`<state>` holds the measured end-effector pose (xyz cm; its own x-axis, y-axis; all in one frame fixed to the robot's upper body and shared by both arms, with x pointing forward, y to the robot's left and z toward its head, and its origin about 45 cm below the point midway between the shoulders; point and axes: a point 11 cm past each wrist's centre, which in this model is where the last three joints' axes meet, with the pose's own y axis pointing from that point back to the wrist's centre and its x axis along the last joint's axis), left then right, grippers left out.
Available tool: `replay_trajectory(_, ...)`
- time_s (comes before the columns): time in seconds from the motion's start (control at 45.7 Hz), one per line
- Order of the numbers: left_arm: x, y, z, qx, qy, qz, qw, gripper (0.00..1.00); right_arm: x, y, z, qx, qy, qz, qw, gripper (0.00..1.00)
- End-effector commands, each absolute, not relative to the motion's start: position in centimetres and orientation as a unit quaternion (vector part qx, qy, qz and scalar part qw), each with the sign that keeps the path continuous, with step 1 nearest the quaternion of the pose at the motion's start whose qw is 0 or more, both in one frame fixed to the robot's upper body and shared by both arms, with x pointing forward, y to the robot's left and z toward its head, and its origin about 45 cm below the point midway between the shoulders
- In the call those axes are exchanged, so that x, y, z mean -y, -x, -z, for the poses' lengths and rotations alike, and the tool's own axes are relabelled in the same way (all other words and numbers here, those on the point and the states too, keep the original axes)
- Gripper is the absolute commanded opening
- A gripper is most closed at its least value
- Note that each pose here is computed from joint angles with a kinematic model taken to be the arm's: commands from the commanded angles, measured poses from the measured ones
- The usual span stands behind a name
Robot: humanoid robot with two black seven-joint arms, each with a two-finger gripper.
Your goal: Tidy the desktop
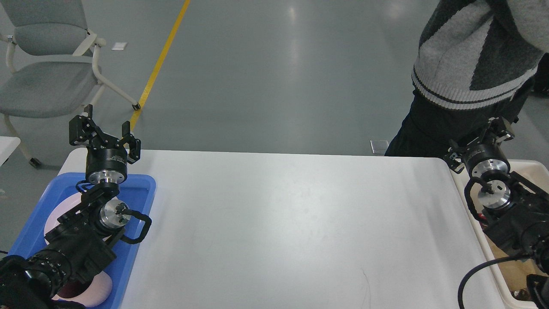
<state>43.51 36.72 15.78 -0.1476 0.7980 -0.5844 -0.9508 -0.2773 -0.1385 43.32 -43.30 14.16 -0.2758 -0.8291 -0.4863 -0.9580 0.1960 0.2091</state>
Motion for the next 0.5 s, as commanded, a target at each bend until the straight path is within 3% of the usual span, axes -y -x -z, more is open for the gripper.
replay_trajectory(0.0, -36.7, -43.5, -15.8, -0.134, 0.287, -0.746, 0.586, 0.96, 41.4, -42.1, -12.9, -0.732, 0.612, -0.232, 0.188, 1.0)
replay_trajectory(0.197, -36.7, -43.5, -15.8, -0.133, 0.287, -0.746, 0.586, 0.96, 41.8, -41.0, -12.2, -0.74, 0.613, -0.206, 0.188, 1.0)
replay_trajectory(0.481, -36.7, -43.5, -15.8, -0.134, 0.287, -0.746, 0.586, 0.96, 40.2, -41.0, -11.4, -0.71, 0.672, -0.185, 0.096, 1.0)
